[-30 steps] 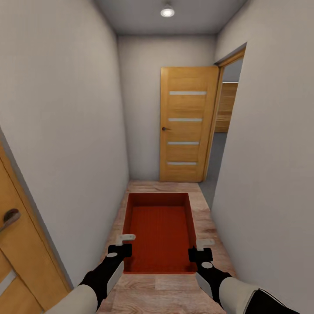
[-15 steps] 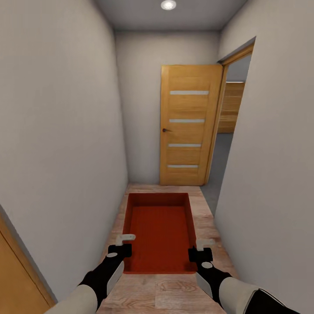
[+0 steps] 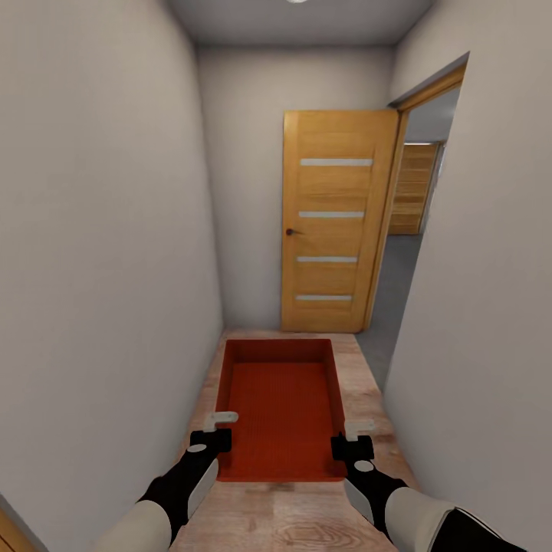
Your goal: Move the two storage containers from the living room to the garage. In the garage, place one container on the floor and stack the other container on top of it (either order is fine).
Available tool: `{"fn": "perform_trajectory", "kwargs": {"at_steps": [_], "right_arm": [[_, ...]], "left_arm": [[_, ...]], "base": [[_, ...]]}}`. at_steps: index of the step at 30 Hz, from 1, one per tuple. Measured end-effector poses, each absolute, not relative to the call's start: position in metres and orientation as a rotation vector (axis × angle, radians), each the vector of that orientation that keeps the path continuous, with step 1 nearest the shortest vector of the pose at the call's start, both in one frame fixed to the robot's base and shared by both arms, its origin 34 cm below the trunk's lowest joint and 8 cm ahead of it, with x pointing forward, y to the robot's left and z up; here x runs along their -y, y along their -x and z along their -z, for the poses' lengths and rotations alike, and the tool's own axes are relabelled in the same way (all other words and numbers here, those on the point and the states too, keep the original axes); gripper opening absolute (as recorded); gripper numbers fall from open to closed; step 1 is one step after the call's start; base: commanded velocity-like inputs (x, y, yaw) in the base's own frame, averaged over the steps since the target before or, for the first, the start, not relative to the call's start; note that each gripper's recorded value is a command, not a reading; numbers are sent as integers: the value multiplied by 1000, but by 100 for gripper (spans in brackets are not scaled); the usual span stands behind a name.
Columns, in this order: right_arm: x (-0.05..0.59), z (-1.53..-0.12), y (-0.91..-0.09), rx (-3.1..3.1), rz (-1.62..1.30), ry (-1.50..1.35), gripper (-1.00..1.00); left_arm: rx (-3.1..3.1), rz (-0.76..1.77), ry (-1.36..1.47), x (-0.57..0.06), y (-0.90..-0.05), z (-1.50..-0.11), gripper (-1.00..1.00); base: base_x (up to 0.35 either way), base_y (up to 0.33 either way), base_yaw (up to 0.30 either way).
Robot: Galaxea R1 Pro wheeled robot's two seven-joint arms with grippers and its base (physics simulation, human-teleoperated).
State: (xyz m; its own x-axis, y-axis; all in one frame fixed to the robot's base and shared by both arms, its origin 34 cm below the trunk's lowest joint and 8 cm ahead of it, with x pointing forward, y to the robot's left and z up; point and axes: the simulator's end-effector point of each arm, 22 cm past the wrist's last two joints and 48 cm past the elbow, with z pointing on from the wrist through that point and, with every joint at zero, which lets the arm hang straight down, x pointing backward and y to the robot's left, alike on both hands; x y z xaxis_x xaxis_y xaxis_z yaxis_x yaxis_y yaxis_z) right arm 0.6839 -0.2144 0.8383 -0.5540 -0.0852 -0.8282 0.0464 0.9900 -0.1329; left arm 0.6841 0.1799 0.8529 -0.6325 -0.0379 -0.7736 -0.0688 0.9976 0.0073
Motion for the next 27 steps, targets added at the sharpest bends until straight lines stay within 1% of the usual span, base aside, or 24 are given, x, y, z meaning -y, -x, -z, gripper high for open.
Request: {"fn": "perform_trajectory", "kwargs": {"at_steps": [27], "right_arm": [[214, -838, -684, -2151, 171, 27, -100]], "left_arm": [[-2256, -45, 74, -180, -684, -853, -100]], "base": [[322, 0, 0]]}}
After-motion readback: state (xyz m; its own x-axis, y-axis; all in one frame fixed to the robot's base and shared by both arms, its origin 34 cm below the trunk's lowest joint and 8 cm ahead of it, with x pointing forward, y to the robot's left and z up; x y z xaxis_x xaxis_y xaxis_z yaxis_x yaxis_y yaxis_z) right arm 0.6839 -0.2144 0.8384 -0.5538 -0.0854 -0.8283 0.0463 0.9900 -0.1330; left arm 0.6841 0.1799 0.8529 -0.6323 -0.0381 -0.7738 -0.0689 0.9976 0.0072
